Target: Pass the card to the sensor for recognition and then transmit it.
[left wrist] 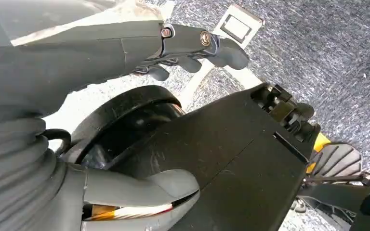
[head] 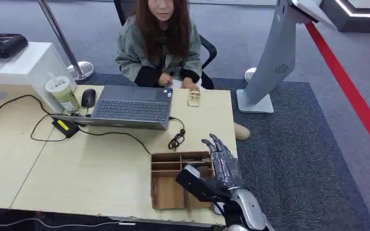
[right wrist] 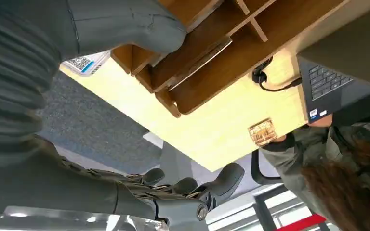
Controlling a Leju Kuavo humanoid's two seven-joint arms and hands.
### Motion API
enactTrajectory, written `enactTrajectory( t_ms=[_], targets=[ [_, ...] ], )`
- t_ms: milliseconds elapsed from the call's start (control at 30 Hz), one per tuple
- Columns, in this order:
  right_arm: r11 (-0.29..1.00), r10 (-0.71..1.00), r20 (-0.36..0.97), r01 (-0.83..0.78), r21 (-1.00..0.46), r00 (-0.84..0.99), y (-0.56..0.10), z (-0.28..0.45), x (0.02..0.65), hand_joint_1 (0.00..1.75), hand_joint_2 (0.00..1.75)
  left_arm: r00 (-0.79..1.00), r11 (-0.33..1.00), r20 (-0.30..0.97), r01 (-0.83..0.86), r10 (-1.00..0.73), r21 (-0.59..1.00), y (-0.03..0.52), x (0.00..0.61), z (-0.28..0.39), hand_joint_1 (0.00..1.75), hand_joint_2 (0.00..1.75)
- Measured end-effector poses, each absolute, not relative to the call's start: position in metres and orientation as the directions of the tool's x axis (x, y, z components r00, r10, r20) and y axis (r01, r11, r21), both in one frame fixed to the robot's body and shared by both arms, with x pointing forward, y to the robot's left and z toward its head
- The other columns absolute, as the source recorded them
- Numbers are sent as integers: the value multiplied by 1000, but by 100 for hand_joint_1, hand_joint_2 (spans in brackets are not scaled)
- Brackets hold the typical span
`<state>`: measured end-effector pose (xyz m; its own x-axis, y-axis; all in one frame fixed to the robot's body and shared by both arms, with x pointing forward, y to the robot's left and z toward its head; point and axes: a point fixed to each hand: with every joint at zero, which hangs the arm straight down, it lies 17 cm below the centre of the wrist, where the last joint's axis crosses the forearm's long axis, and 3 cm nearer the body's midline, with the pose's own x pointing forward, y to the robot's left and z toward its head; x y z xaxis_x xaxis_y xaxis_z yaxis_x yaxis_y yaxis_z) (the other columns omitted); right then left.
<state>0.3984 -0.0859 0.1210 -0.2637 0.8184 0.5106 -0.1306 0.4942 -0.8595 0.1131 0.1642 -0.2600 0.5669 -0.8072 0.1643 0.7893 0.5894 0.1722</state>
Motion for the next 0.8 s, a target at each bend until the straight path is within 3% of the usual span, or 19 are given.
enactTrajectory(
  t_ms=[400,800],
  targets=[
    [474,828,494,-140,-869,-266,-80,111,403,58,175,558,582,171,794,-812,175,163,114,-260,0,175],
    [466,832,492,-157,-871,-255,-78,100,403,54,175,553,579,176,796,-814,177,164,115,-260,0,175]
  ],
)
